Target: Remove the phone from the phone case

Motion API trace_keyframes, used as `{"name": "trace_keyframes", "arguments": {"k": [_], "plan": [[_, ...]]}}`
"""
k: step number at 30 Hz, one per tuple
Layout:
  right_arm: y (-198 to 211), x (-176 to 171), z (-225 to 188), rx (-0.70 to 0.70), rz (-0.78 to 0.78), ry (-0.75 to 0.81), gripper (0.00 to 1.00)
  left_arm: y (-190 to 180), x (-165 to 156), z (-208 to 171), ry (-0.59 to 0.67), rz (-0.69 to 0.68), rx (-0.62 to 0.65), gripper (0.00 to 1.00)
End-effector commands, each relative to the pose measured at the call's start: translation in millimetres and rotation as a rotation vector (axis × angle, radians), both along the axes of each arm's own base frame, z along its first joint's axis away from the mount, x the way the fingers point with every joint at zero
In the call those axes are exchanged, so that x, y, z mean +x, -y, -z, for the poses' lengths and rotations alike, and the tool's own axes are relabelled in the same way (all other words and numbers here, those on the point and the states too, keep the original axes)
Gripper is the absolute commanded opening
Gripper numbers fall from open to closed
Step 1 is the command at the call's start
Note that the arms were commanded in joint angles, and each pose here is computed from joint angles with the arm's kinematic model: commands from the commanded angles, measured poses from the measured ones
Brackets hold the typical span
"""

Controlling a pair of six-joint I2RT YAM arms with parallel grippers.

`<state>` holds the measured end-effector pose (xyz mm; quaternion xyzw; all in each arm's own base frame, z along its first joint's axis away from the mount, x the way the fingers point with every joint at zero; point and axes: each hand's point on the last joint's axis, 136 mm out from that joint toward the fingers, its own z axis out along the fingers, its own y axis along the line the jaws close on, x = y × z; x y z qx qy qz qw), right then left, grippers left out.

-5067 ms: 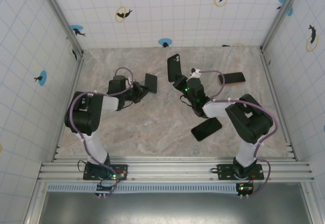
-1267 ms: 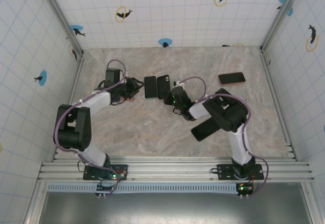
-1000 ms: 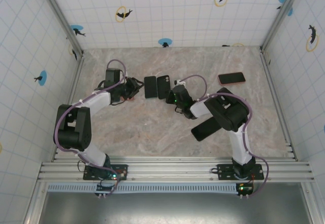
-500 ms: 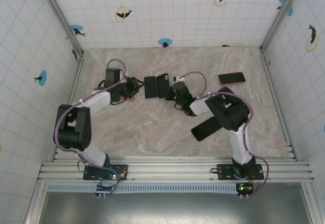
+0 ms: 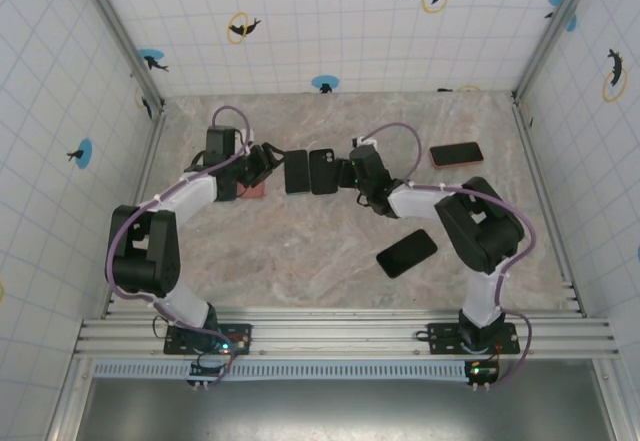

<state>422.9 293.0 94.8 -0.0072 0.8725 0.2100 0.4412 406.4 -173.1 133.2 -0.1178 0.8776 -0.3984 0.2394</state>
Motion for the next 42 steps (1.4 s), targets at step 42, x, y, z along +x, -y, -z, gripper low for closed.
{"name": "trace_keyframes", "arguments": {"k": [42], "plan": [[196,-207,39,-0.039,0.831,-0.708,1.0,82,-20,-12,0.101,0.336,0.167,0.98]]}}
